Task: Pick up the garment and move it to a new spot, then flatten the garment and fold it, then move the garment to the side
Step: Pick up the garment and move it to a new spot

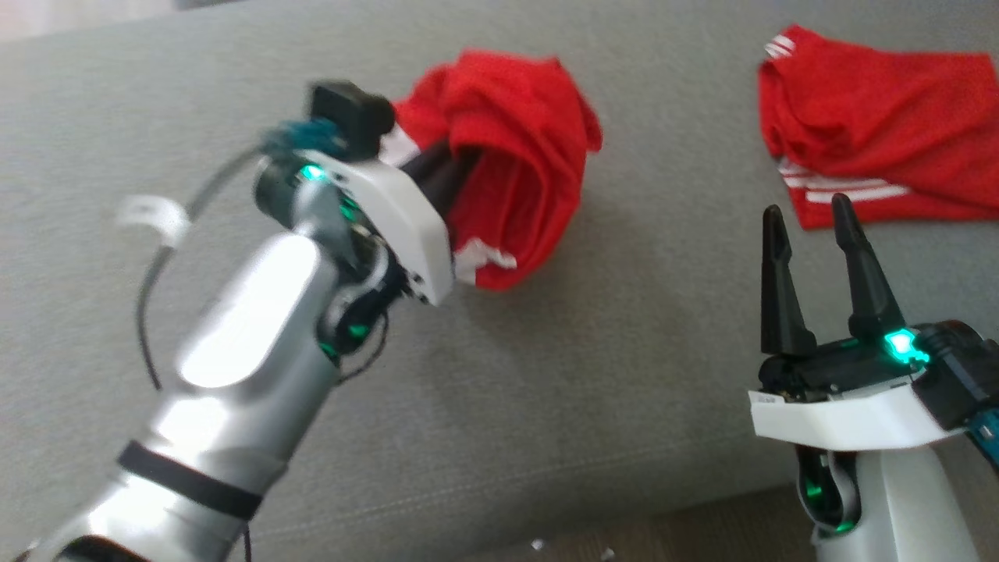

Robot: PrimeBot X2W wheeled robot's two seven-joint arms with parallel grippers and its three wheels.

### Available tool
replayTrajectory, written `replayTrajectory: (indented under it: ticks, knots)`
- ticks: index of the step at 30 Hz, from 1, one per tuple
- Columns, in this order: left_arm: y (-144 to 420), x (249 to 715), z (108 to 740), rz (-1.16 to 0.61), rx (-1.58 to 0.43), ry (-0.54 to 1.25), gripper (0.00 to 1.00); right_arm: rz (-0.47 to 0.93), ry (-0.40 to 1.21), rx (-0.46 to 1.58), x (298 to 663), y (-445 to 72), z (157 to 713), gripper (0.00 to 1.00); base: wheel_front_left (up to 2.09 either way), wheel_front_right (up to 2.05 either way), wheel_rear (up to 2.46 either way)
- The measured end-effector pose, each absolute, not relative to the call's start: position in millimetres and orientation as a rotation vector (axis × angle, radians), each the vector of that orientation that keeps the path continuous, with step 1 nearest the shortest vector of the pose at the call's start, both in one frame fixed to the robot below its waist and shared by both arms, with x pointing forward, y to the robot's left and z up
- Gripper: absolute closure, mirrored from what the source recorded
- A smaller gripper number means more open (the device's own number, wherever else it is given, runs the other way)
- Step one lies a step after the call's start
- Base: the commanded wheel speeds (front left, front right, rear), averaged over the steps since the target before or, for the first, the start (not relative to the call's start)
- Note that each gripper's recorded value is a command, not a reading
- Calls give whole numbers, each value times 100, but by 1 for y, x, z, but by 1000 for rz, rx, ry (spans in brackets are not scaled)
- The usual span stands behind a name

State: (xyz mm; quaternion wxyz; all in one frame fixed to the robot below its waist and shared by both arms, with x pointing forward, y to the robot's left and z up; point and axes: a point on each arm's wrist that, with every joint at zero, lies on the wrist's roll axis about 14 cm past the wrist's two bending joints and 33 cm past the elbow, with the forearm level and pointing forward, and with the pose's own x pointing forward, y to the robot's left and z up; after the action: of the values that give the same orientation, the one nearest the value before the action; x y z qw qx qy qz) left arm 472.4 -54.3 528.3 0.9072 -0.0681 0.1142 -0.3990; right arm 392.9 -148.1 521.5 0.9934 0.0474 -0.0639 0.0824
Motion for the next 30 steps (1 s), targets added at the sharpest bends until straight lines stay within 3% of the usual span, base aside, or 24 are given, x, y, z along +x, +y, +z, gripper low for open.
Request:
replayTrajectory:
  ticks: [8,9,10,11,21,30]
  knots:
    - [-83,467,426,-847,-39,443,100,121,-85,92,402,-162,506,0,0,0,0]
    - [-87,467,419,-852,-38,451,79,117,-76,94,403,-162,503,0,0,0,0]
    - [-91,467,414,-861,-36,453,50,113,-68,93,404,-164,500,0,0,0,0]
    - [-96,467,411,-873,-30,450,1,108,-60,92,404,-165,498,0,0,0,0]
    - [-93,471,446,-833,-74,235,0,159,-56,115,404,-147,496,0,0,0,0]
    - [-28,425,461,-575,-203,181,0,258,-30,147,380,-112,492,0,0,0,0]
